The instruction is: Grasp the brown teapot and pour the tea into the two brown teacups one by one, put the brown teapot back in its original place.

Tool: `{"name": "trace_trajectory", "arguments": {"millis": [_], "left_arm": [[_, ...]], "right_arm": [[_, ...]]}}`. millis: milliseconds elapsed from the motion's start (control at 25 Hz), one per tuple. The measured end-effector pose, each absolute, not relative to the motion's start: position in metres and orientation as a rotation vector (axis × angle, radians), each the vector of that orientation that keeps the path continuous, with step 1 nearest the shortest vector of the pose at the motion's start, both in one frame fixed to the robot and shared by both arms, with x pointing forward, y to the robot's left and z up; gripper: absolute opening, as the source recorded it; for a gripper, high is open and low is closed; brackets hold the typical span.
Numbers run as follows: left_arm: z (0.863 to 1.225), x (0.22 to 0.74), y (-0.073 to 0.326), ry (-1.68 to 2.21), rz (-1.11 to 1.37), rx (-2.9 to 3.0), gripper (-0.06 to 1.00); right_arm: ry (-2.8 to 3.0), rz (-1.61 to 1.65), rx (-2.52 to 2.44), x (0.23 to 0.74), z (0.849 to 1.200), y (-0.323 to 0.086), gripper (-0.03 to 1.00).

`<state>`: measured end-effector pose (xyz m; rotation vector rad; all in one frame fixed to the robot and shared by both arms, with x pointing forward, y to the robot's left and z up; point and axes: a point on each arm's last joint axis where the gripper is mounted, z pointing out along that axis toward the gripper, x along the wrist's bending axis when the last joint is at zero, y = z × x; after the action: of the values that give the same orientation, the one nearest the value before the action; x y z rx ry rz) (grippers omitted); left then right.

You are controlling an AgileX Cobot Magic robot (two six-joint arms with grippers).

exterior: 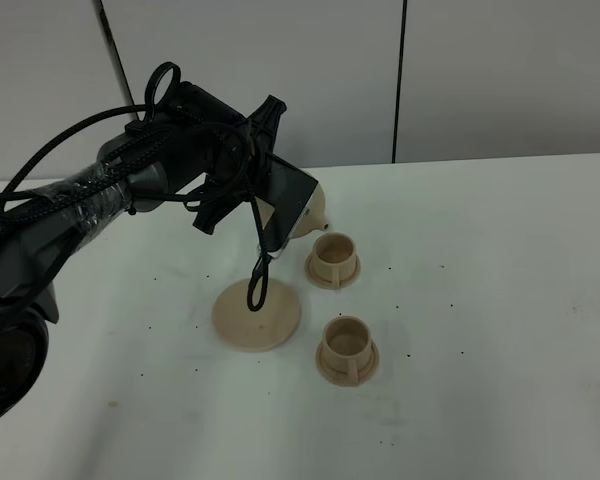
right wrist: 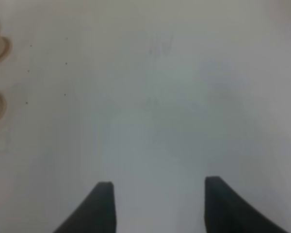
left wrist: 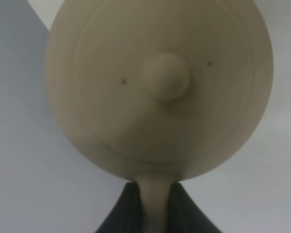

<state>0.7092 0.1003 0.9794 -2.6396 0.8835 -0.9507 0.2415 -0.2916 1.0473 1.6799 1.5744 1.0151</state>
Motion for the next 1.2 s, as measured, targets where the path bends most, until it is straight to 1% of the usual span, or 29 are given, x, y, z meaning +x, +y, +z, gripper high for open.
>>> {"name": "trace_trajectory", "arguments": {"millis": [400,720,1200], "left_arm": [[0.983,0.713,0.100,0.946,-1.006,-2.553,0.17],[0.984,0.710,0.089,1.004,-1.027,-2.514,0.17],[0.984,0.709,0.089,1.076,-1.010,-2.466,0.17]], "right_arm": [[1.574,1.015,1.680,0.242,1.047,-0.292,0.41],[1.574,1.015,1.680,0.242,1.047,-0.292,0.41],[1.574,1.015,1.680,0.242,1.047,-0.292,0.41]]}}
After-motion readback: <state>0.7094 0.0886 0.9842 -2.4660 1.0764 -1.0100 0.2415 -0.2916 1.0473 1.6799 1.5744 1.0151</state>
